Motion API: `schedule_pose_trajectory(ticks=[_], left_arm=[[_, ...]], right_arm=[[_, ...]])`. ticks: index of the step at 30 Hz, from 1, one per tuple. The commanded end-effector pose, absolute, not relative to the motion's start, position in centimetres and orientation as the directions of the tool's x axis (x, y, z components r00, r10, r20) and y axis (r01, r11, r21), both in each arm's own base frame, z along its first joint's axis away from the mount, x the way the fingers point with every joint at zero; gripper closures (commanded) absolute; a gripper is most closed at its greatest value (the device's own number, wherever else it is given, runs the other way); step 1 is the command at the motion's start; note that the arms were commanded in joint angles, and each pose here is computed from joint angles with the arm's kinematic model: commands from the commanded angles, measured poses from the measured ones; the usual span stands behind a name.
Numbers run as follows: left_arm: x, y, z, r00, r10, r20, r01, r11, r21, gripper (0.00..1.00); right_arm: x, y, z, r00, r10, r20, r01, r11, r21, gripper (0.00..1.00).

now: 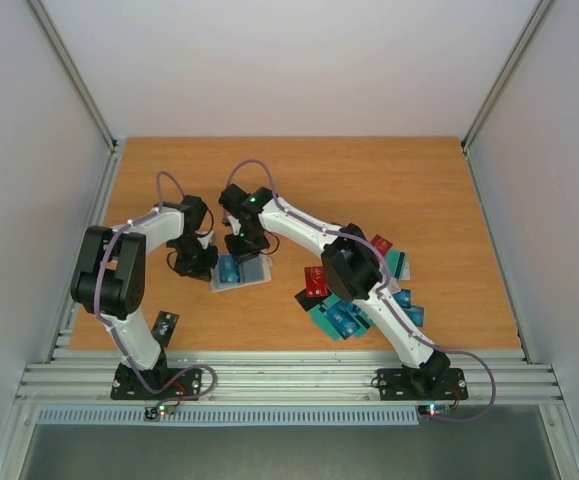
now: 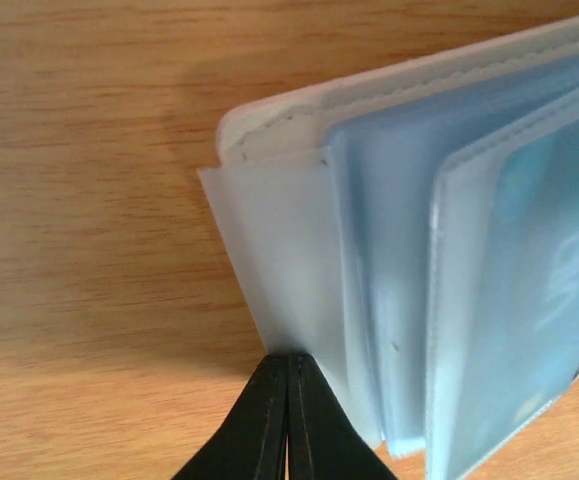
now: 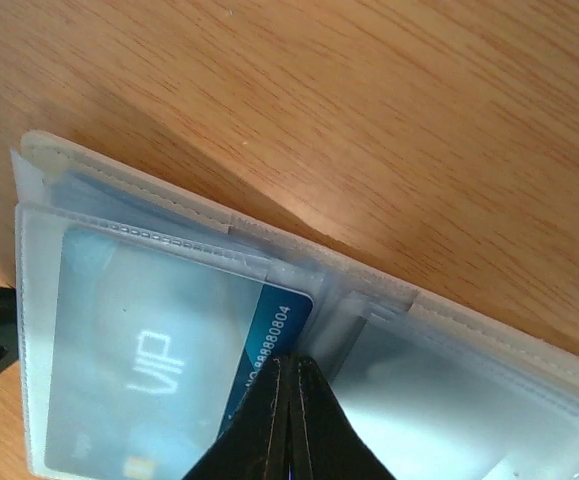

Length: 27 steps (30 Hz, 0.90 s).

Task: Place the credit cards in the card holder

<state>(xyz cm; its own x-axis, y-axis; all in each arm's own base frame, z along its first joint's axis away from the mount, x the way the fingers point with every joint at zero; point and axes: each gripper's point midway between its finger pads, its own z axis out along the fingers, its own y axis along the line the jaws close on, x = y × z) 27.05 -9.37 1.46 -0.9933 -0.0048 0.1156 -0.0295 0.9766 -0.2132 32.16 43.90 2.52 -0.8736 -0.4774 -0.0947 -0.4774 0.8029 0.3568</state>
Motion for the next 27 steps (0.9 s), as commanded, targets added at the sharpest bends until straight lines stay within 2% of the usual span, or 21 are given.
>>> schedule_pose_trajectory(ticks=[1,12,19,22,27], left_arm=[[27.9,-10.3,0.9,-0.995,0.022,0.094,-0.003,0.967,-0.253,0.95],[28.0,-10.4,1.0,-0.995,0.019,0.094,-0.006,0.966,-0.257,0.95],[28.5,-10.2,2.4,-0.998,0.000,0.056,-0.014,0.968,-0.249,0.94],[28.9,-10.2,3.6,-1.000,-0.014,0.023,-0.020,0.968,-0.248,0.91],[29.7,-10.5,6.2,-0.998,-0.046,-0.047,-0.032,0.961,-0.274,0.78]], right_arm=[[31.6,44.2,1.8,-0.878,-0.475,-0.062,-0.464,0.812,0.354,0.99],[30.8,46.3,6.4,-0.866,-0.482,-0.135,-0.481,0.727,0.491,0.99],[31.3,44.6,8.9,-0.877,-0.451,-0.167,-0.472,0.736,0.486,0.99],[31.8,43.2,9.7,-0.888,-0.428,-0.170,-0.453,0.746,0.487,0.99],[31.8,41.8,9.6,-0.902,-0.406,-0.149,-0.422,0.751,0.508,0.99]])
